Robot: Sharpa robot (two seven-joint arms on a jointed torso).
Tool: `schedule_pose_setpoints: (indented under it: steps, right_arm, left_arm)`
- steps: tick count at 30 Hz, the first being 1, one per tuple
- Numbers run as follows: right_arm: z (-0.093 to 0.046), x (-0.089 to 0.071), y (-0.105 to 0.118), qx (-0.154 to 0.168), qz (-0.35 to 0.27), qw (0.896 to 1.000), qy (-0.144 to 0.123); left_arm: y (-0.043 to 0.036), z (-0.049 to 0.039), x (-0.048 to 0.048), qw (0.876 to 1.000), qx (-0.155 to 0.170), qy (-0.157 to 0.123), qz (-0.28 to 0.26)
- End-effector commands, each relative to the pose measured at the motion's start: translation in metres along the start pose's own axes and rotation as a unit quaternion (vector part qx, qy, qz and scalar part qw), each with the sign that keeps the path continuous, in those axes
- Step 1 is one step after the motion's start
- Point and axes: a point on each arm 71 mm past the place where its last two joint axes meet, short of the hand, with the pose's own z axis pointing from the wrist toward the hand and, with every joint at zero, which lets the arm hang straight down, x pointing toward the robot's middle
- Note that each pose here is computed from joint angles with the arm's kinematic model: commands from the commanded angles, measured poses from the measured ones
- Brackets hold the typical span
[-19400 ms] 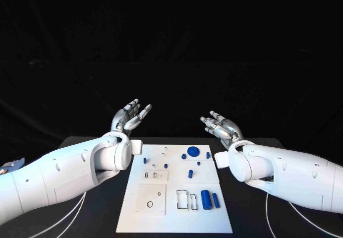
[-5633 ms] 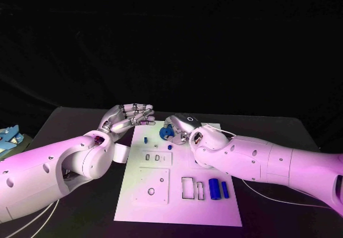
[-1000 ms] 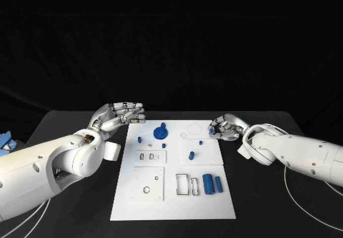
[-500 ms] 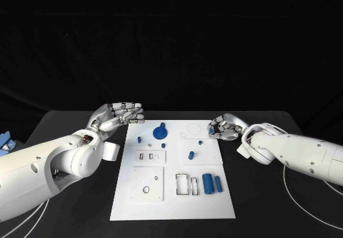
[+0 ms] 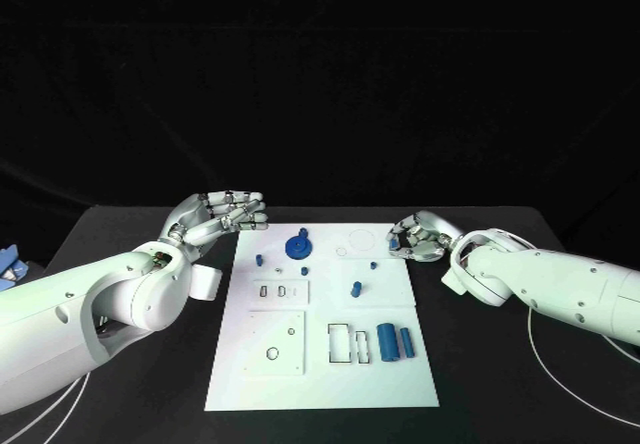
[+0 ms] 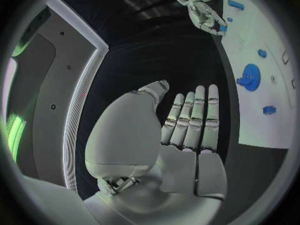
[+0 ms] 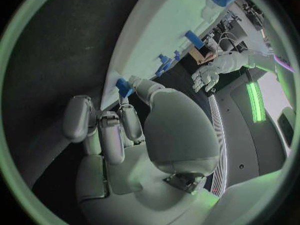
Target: Assemble the parts on the task board
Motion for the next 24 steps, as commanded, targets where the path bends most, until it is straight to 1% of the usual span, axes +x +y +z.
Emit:
schedule_pose_setpoints:
  steps: [1,24]
  right_arm:
    - [-0.0004,0.0009,-0.0005,-0.001,-0.007,1.0,0.004]
    - [-0.0012,-0.0016,-0.0043,0.004,-0.007,1.0,-0.002]
  left_arm:
    - [-0.0006,0.0004,0.0022,1.0,0.003,0.008,-0.005]
    - [-0.0003,0.0003,0.0015,1.0,0.002,0.008,-0.005]
